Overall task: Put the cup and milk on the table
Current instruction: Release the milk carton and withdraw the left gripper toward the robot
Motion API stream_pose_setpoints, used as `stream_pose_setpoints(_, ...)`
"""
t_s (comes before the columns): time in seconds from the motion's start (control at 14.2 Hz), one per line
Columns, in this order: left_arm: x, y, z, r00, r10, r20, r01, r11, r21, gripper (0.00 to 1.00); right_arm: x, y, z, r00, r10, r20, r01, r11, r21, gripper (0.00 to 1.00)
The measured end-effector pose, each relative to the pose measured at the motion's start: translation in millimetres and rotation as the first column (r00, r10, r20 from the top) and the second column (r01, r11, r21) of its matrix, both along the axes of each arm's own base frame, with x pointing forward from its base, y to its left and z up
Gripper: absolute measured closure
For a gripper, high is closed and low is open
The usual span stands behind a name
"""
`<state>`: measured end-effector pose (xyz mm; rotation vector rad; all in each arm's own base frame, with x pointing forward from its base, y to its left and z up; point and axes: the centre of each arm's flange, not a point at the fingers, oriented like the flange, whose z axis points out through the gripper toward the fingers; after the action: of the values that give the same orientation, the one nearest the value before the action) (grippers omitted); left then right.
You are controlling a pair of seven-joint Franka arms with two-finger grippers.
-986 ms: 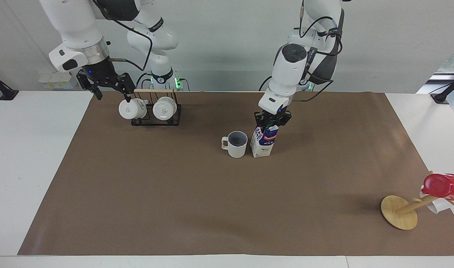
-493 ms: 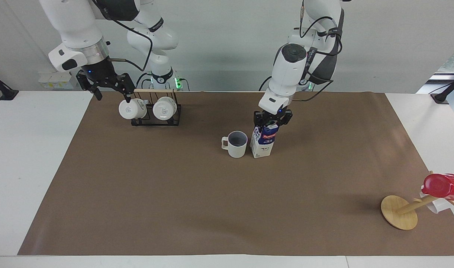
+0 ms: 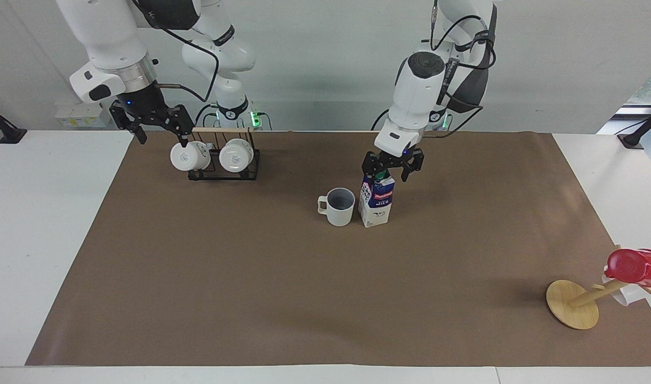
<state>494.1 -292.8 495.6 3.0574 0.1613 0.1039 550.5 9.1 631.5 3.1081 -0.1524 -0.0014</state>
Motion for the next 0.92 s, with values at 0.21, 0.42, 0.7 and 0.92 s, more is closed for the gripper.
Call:
stream_pose_setpoints(0.21,11,37,62,1.0,-0.022,0.007,0.022,1.0,0.015,0.0,0.0,0,0,1.0,0.0,0.0,0.0,1.0,0.0,0.0)
stream_pose_setpoints(0.42,28,86,93,0.998,-0.059,0.003,0.059,0.998,0.03,0.0,0.0,0,0,1.0,0.0,0.0,0.0,1.0,0.0,0.0)
stream_pose_setpoints(0.7,41,160,98,0.99,-0.137,-0.047,0.139,0.989,0.053,0.0,0.0,0,0,1.0,0.0,0.0,0.0,1.0,0.0,0.0)
stream_pose_setpoints(0.92,37,210,109,0.981,-0.181,-0.072,0.186,0.981,0.059,0.0,0.0,0,0,1.0,0.0,0.0,0.0,1.0,0.0,0.0)
